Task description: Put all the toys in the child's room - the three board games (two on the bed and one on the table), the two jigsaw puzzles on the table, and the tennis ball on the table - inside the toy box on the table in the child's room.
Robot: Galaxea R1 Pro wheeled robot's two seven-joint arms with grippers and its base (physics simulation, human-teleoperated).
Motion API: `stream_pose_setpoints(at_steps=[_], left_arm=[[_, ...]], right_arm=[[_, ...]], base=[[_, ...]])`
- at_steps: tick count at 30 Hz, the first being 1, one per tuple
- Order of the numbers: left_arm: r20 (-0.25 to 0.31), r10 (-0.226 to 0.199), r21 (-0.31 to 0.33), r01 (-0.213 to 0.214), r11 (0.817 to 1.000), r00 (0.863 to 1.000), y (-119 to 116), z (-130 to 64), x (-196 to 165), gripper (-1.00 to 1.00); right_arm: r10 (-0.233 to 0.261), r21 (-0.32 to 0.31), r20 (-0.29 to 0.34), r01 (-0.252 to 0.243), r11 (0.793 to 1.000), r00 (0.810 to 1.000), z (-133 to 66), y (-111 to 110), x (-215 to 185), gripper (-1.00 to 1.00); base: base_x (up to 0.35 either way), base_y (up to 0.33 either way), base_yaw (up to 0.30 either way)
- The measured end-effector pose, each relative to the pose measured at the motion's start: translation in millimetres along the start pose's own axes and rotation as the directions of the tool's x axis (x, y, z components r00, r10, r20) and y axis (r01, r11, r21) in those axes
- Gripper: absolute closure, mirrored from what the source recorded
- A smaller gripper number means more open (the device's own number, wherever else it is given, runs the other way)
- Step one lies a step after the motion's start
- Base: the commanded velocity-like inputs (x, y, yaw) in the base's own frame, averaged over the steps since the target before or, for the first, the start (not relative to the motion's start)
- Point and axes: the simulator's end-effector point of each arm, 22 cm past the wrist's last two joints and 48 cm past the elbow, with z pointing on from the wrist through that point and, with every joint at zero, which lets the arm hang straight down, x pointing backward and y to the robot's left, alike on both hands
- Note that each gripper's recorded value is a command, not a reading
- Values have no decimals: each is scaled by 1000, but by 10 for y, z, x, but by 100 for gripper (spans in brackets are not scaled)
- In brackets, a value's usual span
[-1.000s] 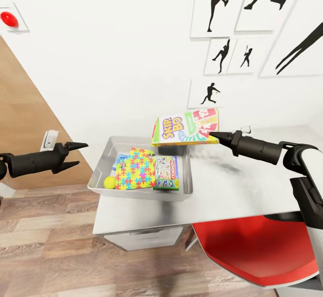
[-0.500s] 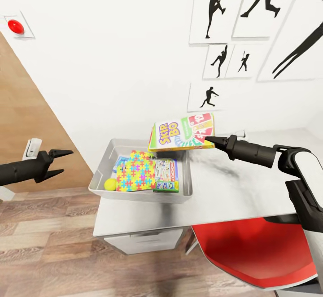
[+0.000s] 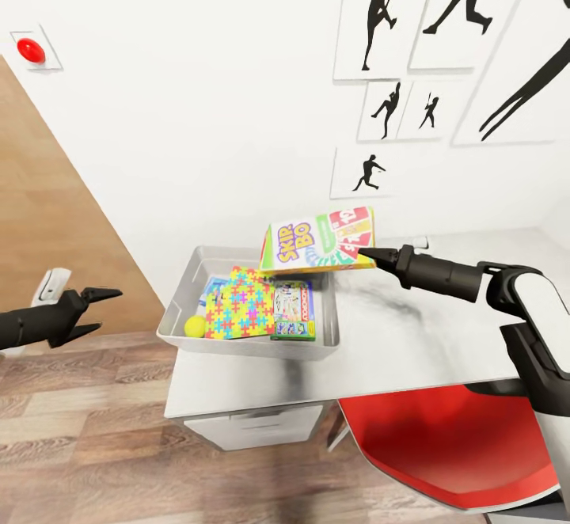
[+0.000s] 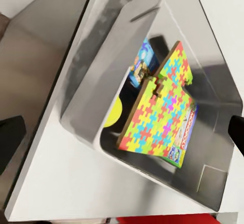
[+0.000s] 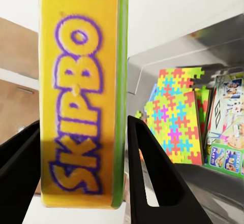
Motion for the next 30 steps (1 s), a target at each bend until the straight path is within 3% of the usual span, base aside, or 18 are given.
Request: stream_pose_setpoints(at_steps=[10, 30], left_arm=[[-4, 1, -71, -2, 997, 1000, 257, 9, 72, -100], [-16, -8, -102, 6, 995, 1000, 398, 16, 151, -100]], right_arm=[[2, 3, -19, -2, 1000, 1000, 56, -3, 79, 100], [-4, 9, -47, 4, 1000, 999, 143, -5, 190, 100]], base=[[0, 99, 0], [0, 246, 0]])
